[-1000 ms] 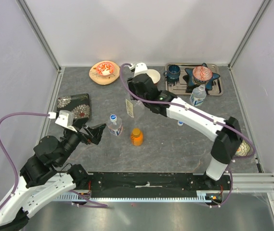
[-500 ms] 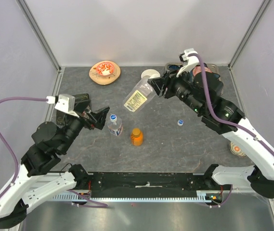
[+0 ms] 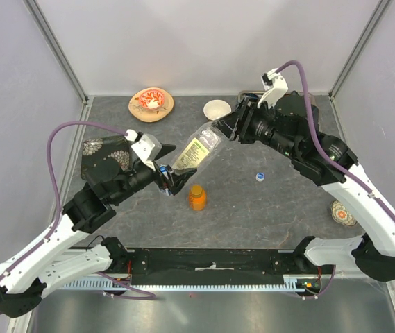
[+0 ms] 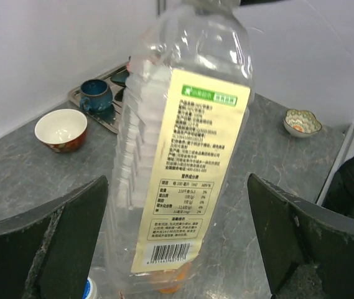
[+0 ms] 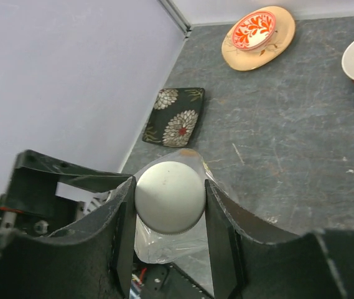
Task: Unscrew the bottle caps
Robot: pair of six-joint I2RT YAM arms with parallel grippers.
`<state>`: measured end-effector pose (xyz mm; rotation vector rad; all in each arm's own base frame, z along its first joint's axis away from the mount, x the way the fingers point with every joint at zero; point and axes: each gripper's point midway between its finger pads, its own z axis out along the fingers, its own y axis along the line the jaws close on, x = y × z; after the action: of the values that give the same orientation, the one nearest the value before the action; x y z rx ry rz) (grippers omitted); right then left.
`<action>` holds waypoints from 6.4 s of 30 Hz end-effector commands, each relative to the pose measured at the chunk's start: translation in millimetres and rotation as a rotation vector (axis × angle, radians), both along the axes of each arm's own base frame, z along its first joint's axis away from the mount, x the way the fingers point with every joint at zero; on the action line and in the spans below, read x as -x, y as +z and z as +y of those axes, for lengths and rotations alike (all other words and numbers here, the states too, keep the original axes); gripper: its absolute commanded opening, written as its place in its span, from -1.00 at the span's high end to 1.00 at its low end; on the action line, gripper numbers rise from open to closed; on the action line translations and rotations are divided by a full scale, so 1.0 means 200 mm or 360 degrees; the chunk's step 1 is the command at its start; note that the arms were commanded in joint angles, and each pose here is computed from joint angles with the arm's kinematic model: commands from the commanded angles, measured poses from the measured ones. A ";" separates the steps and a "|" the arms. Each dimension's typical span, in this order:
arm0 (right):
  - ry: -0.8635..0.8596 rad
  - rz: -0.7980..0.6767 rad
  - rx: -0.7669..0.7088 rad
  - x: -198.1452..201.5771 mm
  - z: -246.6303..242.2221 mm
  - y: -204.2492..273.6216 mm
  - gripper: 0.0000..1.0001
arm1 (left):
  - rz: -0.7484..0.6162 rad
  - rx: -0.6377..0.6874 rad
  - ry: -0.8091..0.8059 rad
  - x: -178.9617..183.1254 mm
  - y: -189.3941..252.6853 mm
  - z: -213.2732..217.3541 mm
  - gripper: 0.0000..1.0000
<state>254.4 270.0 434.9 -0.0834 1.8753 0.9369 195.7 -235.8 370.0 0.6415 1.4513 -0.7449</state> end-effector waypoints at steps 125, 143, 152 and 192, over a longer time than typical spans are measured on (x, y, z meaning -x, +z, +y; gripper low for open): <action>0.0199 -0.0318 -0.0068 0.23 -0.12 0.09 -0.45 | 0.0491 -0.0252 -0.0821 0.24 -0.17 -0.39 0.96; 0.0212 -0.0254 -0.0076 0.23 -0.10 0.04 -0.13 | 0.0417 -0.0232 -0.0685 0.18 -0.17 -0.36 0.96; 0.0287 -0.0245 -0.0049 0.25 -0.07 -0.01 1.00 | 0.0389 -0.0175 -0.0761 0.22 -0.14 -0.37 0.96; 0.1085 -0.0950 0.0013 0.74 -0.07 0.20 -0.25 | 0.0419 0.0010 -0.1895 0.69 0.08 -0.34 0.96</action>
<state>75.8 262.0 482.8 -1.1494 1.0814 1.2751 42.1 -300.0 358.4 1.5080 1.3093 -1.9791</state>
